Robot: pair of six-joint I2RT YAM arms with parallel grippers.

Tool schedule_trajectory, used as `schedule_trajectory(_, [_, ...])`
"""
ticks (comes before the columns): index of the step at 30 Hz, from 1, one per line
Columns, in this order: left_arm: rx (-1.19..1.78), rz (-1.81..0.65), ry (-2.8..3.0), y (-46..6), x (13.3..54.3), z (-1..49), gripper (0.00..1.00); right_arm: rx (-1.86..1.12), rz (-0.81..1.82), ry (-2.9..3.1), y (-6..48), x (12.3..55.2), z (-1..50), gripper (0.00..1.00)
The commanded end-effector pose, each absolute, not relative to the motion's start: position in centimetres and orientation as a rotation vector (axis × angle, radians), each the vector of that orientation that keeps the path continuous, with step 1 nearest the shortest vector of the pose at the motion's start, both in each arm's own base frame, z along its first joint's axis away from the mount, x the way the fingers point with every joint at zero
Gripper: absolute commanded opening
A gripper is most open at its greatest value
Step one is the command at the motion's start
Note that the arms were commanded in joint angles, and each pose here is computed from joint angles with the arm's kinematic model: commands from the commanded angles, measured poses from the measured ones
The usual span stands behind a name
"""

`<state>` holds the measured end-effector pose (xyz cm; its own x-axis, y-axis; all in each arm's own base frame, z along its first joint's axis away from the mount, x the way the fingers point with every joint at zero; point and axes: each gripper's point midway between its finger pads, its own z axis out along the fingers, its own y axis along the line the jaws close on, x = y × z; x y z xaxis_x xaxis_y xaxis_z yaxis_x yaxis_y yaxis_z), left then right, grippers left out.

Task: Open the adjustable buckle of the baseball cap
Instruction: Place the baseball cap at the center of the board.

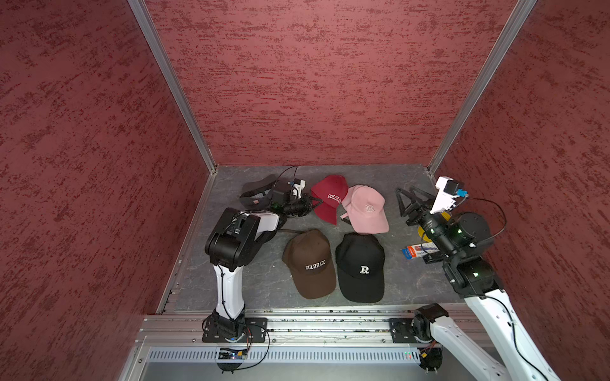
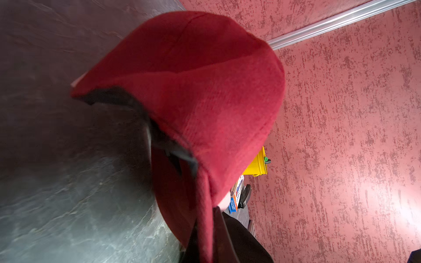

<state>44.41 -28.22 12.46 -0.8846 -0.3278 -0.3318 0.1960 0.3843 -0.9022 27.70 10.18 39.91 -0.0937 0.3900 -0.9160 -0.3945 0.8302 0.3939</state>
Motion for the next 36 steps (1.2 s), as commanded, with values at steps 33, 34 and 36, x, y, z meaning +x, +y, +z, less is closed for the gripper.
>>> schedule_trajectory(33, [-0.014, -0.269, 2.505, -23.3, 40.8, 12.1, 1.0, -0.057, 0.738, 1.543, 11.8, 28.1, 38.3, 0.6])
schedule_trajectory(34, [0.006, -0.247, 2.482, -23.2, 40.7, 13.1, 1.0, -0.06, 0.735, 1.543, 11.8, 28.0, 38.3, 0.6])
schedule_trajectory(36, [0.048, -0.227, 2.445, -23.1, 40.4, 15.3, 1.0, -0.068, 0.729, 1.54, 11.8, 27.9, 38.5, 0.6])
